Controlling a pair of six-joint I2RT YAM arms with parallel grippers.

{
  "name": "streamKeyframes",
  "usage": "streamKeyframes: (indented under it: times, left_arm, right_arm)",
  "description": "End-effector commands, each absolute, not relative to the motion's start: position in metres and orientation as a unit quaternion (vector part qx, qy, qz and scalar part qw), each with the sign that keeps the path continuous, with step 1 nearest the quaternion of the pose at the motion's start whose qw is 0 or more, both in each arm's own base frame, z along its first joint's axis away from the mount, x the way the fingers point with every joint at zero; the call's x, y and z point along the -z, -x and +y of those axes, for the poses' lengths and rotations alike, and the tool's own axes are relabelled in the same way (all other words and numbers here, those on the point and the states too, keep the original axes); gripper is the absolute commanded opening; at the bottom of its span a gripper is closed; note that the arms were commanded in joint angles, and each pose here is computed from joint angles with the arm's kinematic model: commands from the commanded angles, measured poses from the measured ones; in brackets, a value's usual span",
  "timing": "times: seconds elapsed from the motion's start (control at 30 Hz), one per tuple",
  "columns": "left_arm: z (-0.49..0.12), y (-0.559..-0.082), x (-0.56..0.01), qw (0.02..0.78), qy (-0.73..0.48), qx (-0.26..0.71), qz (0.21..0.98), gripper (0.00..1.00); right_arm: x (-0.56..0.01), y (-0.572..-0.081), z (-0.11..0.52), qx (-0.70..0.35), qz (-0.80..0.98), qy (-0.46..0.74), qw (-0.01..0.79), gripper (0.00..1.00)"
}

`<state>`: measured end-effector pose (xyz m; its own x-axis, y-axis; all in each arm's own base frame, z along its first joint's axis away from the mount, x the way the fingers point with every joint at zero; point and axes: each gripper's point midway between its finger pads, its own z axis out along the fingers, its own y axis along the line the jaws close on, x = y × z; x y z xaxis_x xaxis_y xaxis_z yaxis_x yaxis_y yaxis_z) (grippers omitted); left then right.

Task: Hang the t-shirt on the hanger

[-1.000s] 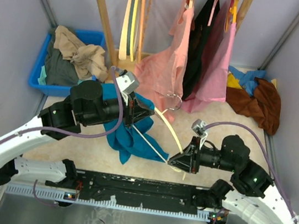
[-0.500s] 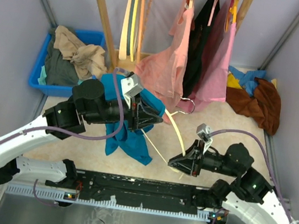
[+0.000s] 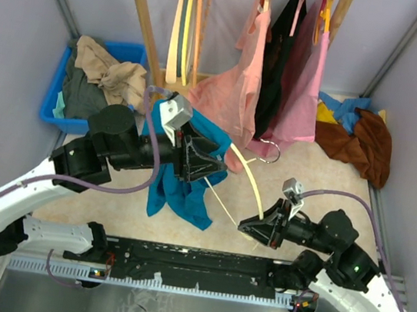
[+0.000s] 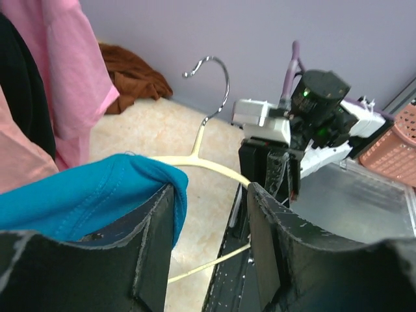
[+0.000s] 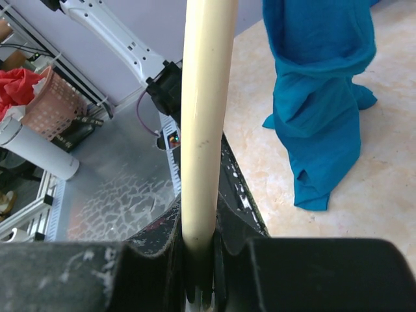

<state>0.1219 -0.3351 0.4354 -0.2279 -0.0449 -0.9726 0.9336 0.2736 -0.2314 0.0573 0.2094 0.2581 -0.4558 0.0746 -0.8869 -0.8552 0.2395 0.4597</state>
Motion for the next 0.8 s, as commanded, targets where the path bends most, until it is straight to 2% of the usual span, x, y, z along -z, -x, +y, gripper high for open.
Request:
streamKeyframes:
  times: [0.0, 0.13, 0.2, 0.23, 0.27, 0.33, 0.47, 0.77]
  left_arm:
    - [-0.326, -0.113, -0.475, 0.535, -0.364, 0.495, 0.580, 0.53]
    - [-0.306, -0.122, -0.489, 0.570, -0.331, 0.475, 0.583, 0.56]
    - [-0.296, -0.121, -0.496, 0.583, -0.323, 0.474, 0.576, 0.63]
    - [-0.293, -0.122, -0.498, 0.587, -0.320, 0.472, 0.575, 0.71]
    - [-0.291, -0.121, -0.500, 0.590, -0.318, 0.471, 0.574, 0.73]
    - [-0.291, -0.120, -0.501, 0.589, -0.325, 0.470, 0.572, 0.61]
    - [-0.282, -0.132, -0.497, 0.593, -0.304, 0.440, 0.603, 0.62]
    - [-0.184, -0.172, -0.460, 0.649, -0.117, 0.313, 0.683, 0.61]
  right_arm:
    - [-0.303, -0.062, 0.206, -0.559, 0.582, 0.291, 0.514, 0.00]
    - [-0.308, -0.059, 0.200, -0.564, 0.567, 0.286, 0.528, 0.00]
    - [-0.310, -0.057, 0.198, -0.566, 0.561, 0.286, 0.532, 0.00]
    - [-0.311, -0.056, 0.198, -0.567, 0.559, 0.285, 0.534, 0.00]
    - [-0.312, -0.055, 0.197, -0.568, 0.556, 0.285, 0.536, 0.00]
    - [-0.315, -0.054, 0.196, -0.570, 0.551, 0.285, 0.540, 0.00]
    - [-0.321, -0.052, 0.192, -0.568, 0.544, 0.285, 0.547, 0.00]
    - [-0.334, -0.044, 0.178, -0.551, 0.547, 0.292, 0.558, 0.00]
